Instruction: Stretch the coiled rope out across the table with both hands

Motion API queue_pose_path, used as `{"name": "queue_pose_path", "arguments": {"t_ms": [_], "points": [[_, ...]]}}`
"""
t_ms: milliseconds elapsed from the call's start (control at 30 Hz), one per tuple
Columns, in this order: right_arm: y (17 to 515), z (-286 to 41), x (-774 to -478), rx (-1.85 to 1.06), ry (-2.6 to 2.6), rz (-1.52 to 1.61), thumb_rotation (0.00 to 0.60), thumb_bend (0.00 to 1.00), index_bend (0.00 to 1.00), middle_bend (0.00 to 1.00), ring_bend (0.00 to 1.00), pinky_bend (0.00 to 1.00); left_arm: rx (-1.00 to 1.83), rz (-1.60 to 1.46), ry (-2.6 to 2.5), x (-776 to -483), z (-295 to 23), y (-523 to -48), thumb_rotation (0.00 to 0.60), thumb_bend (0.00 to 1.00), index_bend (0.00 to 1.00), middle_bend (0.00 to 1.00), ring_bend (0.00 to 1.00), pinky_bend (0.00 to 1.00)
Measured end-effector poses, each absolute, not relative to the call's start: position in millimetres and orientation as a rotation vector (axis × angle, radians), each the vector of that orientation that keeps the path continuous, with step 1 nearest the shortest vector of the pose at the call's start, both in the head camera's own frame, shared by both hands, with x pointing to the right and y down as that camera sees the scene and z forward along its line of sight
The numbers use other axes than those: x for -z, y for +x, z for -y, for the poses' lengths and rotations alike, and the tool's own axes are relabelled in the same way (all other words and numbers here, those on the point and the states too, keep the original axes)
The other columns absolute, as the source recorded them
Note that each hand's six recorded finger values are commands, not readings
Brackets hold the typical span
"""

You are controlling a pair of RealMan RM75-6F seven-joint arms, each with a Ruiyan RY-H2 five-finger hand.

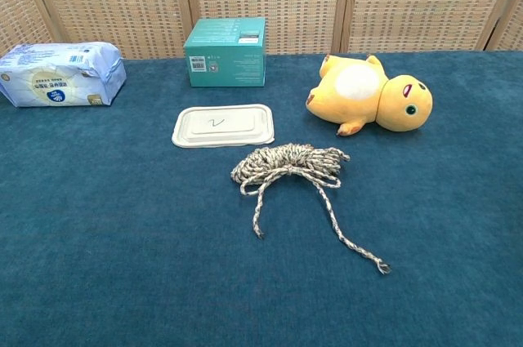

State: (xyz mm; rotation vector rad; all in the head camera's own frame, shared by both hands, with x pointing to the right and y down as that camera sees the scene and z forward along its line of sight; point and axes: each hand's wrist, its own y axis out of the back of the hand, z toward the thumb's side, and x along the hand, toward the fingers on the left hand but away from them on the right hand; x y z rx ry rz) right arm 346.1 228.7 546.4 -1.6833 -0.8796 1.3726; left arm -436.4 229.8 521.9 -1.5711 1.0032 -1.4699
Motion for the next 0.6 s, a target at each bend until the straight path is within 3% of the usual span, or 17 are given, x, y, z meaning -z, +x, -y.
{"name": "queue_pose_path", "arguments": {"t_ms": [100, 400, 600], "points": [[328.7, -220.8, -556.7, -1.324, -1.756, 0.753, 0.600, 0.06, 0.26, 0.00, 0.00, 0.00, 1.481, -1.002, -1.572, -524.3, -228.7, -436.3, 0.600, 0.00, 0.00, 0.00, 0.00, 0.00], [270.5, -208.9, -585.5, -1.138, -1.888, 0.354, 0.600, 0.52, 0.33, 0.00, 0.00, 0.00, 1.510, -0.997, -1.574, -531.0, -225.6, -437.4, 0.600, 0.00, 0.00, 0.00, 0.00, 0.00], [237.1, -211.8, -602.2, -1.059, -1.887, 0.186, 0.600, 0.58, 0.34, 0.00, 0.00, 0.00, 1.527, -0.986, -1.573, -535.9, -224.6, -436.5, 0.600, 0.00, 0.00, 0.00, 0.00, 0.00]]}}
